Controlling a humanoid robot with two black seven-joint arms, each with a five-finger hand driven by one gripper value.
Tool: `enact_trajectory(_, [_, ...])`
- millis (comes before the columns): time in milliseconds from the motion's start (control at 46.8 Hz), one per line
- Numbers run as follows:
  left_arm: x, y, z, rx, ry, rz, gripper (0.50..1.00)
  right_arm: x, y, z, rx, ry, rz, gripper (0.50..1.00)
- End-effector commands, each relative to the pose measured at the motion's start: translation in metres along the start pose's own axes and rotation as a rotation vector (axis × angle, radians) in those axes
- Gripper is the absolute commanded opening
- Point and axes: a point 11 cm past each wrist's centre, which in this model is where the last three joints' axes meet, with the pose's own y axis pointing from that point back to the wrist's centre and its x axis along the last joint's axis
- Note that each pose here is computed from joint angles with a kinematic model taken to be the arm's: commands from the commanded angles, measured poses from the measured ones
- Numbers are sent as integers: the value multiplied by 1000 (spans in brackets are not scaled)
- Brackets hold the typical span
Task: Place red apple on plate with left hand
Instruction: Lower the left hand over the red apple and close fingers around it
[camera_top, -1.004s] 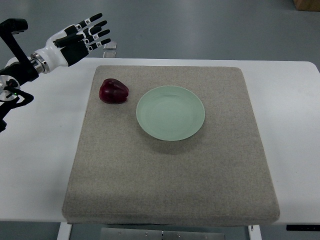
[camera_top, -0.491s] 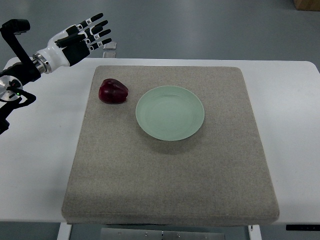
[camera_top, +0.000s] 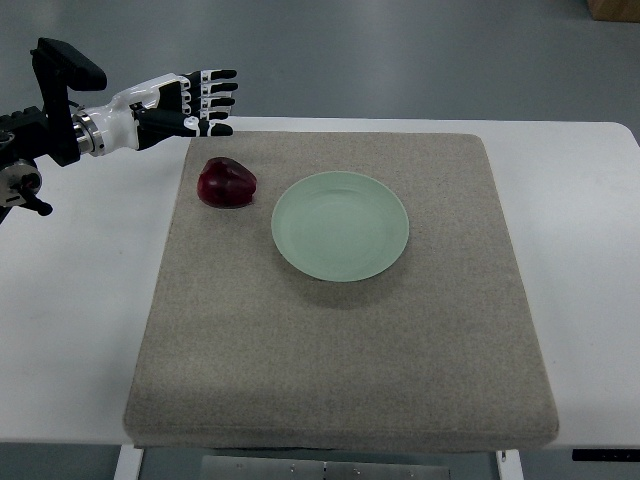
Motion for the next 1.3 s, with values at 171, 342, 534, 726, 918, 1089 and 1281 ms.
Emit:
enact_trajectory(171, [8,5,31,117,-394,-35,996,0,0,0,0,0,-1,928])
enact_trajectory(342, [16,16,39,194,-583,-33,996,0,0,0,0,0,0,930])
enact_trajectory(534, [14,20,44,208,-688,-55,996,0,0,0,0,0,-1,930])
enact_trajectory(726, [6,18,45,219,-750,-81,994,0,0,0,0,0,-1,928])
enact_trajectory(918, [7,17,44,251,-863,-77,990,0,0,0,0,0,-1,930])
enact_trajectory(1089, [-2,14,44,263,-941,-111,984,0,0,0,0,0,0,928])
enact_trajectory(1281, [-4,10,36,329,-1065,-131,975,0,0,0,0,0,0,928])
